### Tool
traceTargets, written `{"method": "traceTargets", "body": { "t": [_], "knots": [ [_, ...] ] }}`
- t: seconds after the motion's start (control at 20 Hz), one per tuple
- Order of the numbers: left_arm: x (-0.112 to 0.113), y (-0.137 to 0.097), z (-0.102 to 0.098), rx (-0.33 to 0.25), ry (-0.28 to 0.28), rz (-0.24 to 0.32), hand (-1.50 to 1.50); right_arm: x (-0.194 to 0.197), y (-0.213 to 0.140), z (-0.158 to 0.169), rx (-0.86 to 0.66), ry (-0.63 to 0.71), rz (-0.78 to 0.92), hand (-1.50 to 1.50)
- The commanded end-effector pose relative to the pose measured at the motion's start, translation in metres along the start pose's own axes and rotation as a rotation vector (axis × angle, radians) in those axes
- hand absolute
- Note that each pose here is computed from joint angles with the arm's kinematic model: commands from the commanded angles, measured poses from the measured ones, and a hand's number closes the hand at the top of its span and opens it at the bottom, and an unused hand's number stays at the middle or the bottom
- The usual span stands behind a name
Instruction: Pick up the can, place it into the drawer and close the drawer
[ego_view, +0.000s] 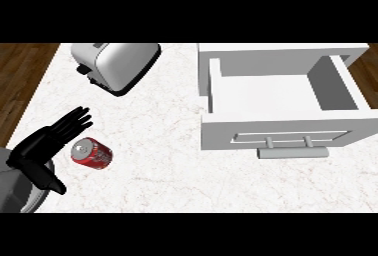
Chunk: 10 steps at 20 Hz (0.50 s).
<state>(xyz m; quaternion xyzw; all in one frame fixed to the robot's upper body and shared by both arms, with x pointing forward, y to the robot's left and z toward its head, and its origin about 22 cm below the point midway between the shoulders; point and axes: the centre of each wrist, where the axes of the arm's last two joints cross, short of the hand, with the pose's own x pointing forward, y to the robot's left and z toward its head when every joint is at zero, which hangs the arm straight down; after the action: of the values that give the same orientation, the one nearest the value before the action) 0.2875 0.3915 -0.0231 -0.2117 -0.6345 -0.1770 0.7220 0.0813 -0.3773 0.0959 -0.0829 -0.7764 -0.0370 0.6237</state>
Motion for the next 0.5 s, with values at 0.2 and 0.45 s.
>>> {"method": "traceTargets", "body": {
  "t": [0.2, 0.45],
  "knots": [
    [-0.028, 0.013, 0.008, 0.015, 0.057, 0.035, -1.50, 0.005, -0.015, -0.007, -0.001, -0.002, 0.011, -1.50],
    [-0.047, 0.012, 0.015, 0.028, 0.065, 0.077, -1.50, 0.015, -0.008, -0.004, 0.012, -0.030, -0.014, -1.50]
  ]
}}
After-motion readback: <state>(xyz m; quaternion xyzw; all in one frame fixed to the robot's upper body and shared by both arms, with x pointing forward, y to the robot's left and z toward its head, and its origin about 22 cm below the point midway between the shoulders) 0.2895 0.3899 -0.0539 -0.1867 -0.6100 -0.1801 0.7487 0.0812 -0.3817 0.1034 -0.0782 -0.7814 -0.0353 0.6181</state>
